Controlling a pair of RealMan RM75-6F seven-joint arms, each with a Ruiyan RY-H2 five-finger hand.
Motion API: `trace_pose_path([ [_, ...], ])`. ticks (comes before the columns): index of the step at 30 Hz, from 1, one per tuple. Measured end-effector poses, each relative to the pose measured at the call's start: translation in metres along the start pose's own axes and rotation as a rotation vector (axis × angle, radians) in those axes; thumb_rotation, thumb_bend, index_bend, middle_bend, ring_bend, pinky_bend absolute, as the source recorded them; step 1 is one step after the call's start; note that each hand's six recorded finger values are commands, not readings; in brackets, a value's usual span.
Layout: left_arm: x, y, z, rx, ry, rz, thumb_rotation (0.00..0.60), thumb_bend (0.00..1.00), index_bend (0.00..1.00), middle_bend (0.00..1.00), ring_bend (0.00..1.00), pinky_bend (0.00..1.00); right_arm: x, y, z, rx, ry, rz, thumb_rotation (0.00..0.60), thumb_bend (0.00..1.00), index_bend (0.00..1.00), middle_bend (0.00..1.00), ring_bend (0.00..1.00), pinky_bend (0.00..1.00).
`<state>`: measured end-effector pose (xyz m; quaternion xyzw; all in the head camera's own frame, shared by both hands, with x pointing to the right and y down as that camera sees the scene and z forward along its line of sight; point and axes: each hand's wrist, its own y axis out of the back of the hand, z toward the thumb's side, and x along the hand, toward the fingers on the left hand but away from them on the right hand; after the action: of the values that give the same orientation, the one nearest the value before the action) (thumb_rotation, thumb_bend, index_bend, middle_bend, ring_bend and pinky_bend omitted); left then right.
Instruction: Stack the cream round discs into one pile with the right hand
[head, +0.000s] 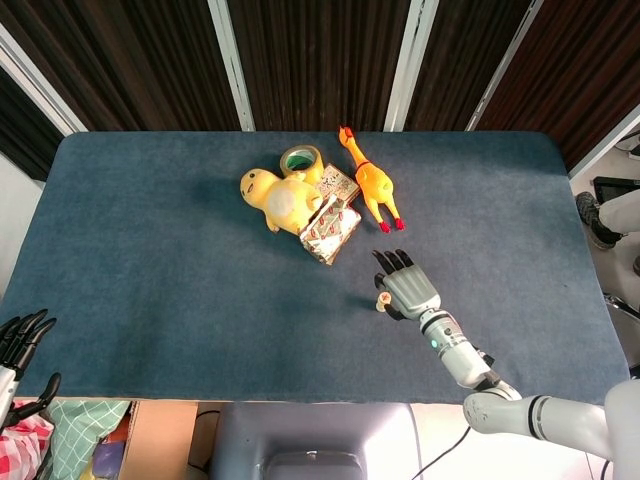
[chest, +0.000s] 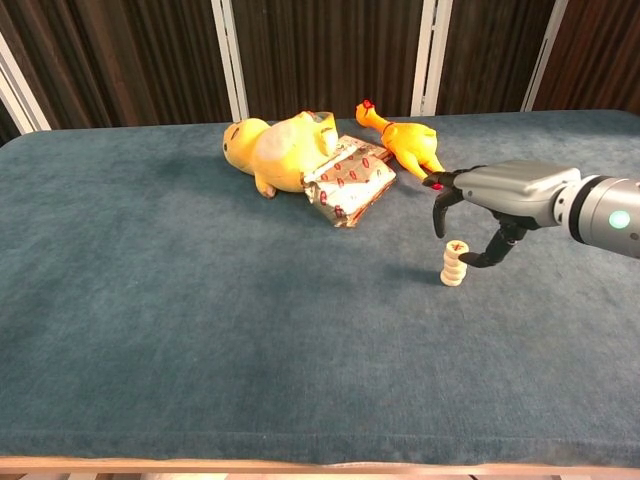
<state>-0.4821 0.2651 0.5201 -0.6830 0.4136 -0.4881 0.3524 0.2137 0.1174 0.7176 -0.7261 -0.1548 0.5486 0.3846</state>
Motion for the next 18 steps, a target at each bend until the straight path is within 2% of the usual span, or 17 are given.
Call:
trace_pose_path([
  [5, 0.0, 0.0, 0.0, 0.0, -0.001, 0.001, 0.6, 0.44, 0.0, 0.0, 0.0, 0.07, 0.009, 0.009, -0.003, -0.029, 0.005, -0.029, 0.6, 0.47, 0.42, 0.04, 0.0, 0.0],
  [7, 0.0, 0.001, 0.0, 0.001, 0.0, 0.002, 0.6, 0.44, 0.0, 0.0, 0.0, 0.07, 0.016, 0.014, -0.006, -0.045, 0.005, -0.048, 0.6, 0.45, 0.35, 0.02, 0.0, 0.0],
  [10, -0.001, 0.001, -0.001, 0.003, 0.002, 0.003, 0.6, 0.44, 0.0, 0.0, 0.0, 0.07, 0.035, 0.022, -0.015, -0.072, -0.004, -0.088, 0.6, 0.36, 0.2, 0.0, 0.0, 0.0],
  [15, -0.001, 0.0, 0.001, 0.012, -0.005, 0.005, 0.6, 0.44, 0.0, 0.0, 0.0, 0.07, 0.089, 0.027, -0.037, -0.063, -0.042, -0.183, 0.6, 0.34, 0.08, 0.0, 0.0, 0.0],
  [18, -0.002, -0.001, 0.004, 0.023, -0.014, 0.002, 0.6, 0.44, 0.0, 0.0, 0.0, 0.07, 0.136, 0.016, -0.053, -0.037, -0.084, -0.232, 0.6, 0.33, 0.02, 0.0, 0.0, 0.0],
])
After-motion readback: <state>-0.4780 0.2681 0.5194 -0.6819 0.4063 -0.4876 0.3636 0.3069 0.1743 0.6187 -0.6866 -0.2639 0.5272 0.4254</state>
